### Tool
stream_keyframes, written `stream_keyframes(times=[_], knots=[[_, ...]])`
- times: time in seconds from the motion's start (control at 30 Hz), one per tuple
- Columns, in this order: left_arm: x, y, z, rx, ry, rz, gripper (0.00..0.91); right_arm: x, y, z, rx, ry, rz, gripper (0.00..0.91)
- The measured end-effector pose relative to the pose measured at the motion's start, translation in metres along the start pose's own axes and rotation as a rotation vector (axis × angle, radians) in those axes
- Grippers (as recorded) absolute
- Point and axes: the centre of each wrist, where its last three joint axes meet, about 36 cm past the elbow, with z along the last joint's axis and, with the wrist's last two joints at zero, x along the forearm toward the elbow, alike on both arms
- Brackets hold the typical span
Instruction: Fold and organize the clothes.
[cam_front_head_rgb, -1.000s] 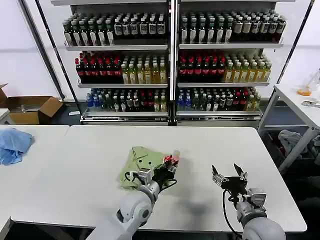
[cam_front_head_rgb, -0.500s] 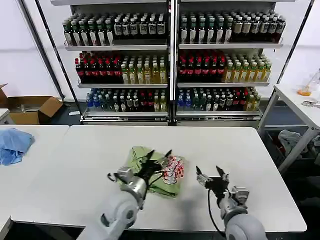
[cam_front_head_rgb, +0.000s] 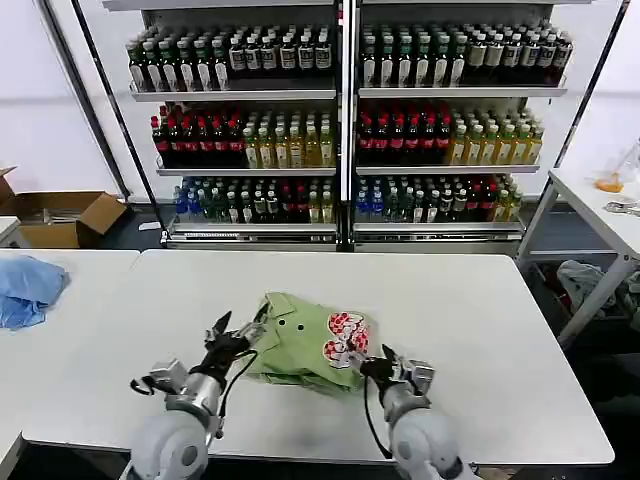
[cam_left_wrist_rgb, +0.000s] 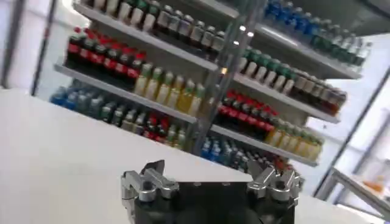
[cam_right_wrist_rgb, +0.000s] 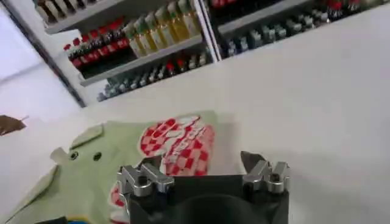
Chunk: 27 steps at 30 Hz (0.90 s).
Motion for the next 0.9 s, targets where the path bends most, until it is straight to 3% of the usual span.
stream_keyframes(times=[0.07,0.27,0.47,0.67,0.9], knots=[[0.004,0.004,-0.001,0.001,-0.004,-0.013,0.907,-0.008,0.006,0.001,-0.013,0.008,0.003,0.0],[0.012,0.012,-0.002,-0.003,-0.007,-0.037,0.907,-0.03,0.019,-0.004,-0.044,0.01,0.007,0.0],[0.014,0.016,-0.002,-0.007,-0.005,-0.048,0.907,-0.047,0.024,-0.009,-0.025,0.016,0.015,0.0],[0.014,0.019,-0.001,-0.013,0.0,-0.055,0.907,-0.061,0.016,-0.022,0.044,0.003,0.041,0.0],[0.014,0.022,-0.002,-0.022,0.003,-0.054,0.907,-0.069,-0.012,-0.043,0.179,-0.033,0.076,0.0]])
